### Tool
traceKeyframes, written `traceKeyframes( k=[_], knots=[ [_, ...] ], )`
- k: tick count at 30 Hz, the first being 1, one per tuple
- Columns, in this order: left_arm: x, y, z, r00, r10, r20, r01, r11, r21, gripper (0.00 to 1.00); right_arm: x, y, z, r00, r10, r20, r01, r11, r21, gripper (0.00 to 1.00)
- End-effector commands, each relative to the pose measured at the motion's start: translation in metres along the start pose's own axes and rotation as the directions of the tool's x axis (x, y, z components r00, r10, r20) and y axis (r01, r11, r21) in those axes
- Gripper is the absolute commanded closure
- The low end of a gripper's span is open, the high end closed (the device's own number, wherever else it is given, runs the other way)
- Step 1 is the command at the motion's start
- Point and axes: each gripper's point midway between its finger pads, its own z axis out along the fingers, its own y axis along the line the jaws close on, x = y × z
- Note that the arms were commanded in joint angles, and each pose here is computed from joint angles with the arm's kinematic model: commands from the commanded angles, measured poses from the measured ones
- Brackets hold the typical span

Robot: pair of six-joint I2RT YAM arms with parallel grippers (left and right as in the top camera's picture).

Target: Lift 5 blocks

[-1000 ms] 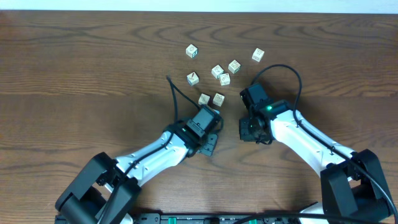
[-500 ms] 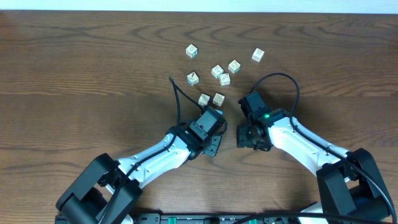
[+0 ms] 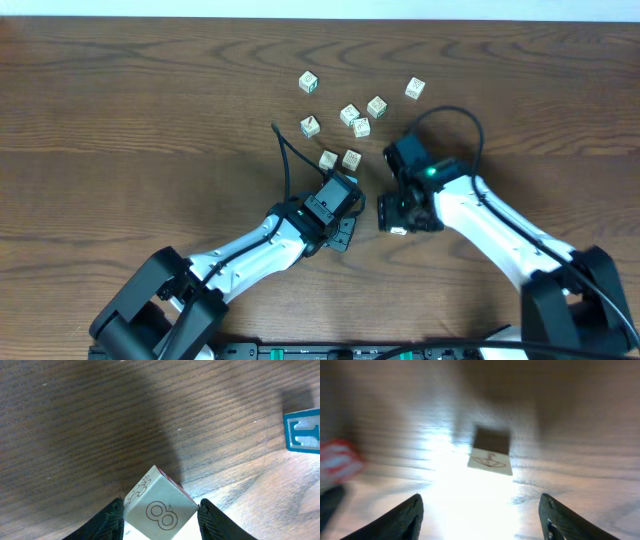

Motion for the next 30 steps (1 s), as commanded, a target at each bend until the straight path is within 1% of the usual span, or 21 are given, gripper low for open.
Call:
traceKeyframes(
  k=[1,4,5,7,10,13,16,20,24,26,27,28,30],
  knots=[
    [-0.003,0.002,-0.008,1.0,-0.008,0.027,0.008,1.0,-0.006,0.5,-0.031,0.002,-0.046,0.992,-0.019,0.128,0.025,0.999,-0.041,0.21],
    [-0.004,0.002,-0.008,0.999,-0.027,0.029,0.027,1.0,-0.005,0.48,-0.049,-0.006,-0.066,0.981,-0.027,0.192,0.035,0.999,-0.038,0.08],
    [-0.005,0.0,-0.008,0.999,-0.039,0.033,0.039,0.999,0.003,0.45,-0.056,-0.013,-0.069,0.977,-0.017,0.213,0.023,0.999,-0.024,0.05],
    [-0.007,-0.005,-0.008,0.998,-0.043,0.038,0.041,0.999,0.032,0.42,-0.071,-0.027,-0.071,0.968,0.009,0.252,-0.006,1.0,-0.011,0.04],
    [-0.013,-0.013,-0.009,0.997,-0.06,0.053,0.056,0.996,0.073,0.39,-0.093,-0.05,-0.072,0.953,0.044,0.299,-0.043,0.999,-0.01,0.05],
    [-0.019,-0.022,-0.01,0.994,-0.076,0.073,0.067,0.991,0.12,0.4,-0.108,-0.066,-0.067,0.944,0.1,0.314,-0.095,0.995,-0.032,0.1],
    [-0.024,-0.029,-0.012,0.994,-0.076,0.085,0.061,0.985,0.16,0.47,-0.117,-0.076,-0.059,0.946,0.132,0.295,-0.118,0.991,-0.064,0.14],
    [-0.024,-0.03,-0.012,0.993,-0.08,0.083,0.065,0.984,0.166,0.48,-0.124,-0.08,-0.052,0.951,0.127,0.282,-0.11,0.991,-0.075,0.22],
    [-0.024,-0.031,-0.012,0.992,-0.097,0.08,0.082,0.982,0.17,0.49,-0.138,-0.078,-0.051,0.936,0.12,0.33,-0.097,0.992,-0.084,0.31],
    [-0.027,-0.032,-0.013,0.992,-0.097,0.086,0.081,0.982,0.173,0.49,-0.148,-0.077,-0.052,0.924,0.116,0.363,-0.089,0.992,-0.091,0.43],
    [-0.031,-0.032,-0.015,0.99,-0.101,0.095,0.083,0.981,0.176,0.49,-0.153,-0.076,-0.051,0.919,0.115,0.376,-0.086,0.992,-0.094,0.47],
    [-0.036,-0.033,-0.017,0.989,-0.104,0.106,0.083,0.98,0.18,0.49,-0.157,-0.076,-0.048,0.917,0.11,0.384,-0.081,0.992,-0.093,0.47],
    [-0.049,-0.034,-0.024,0.985,-0.105,0.135,0.078,0.979,0.19,0.48,-0.165,-0.076,-0.042,0.917,0.093,0.389,-0.064,0.994,-0.086,0.43]
  ],
)
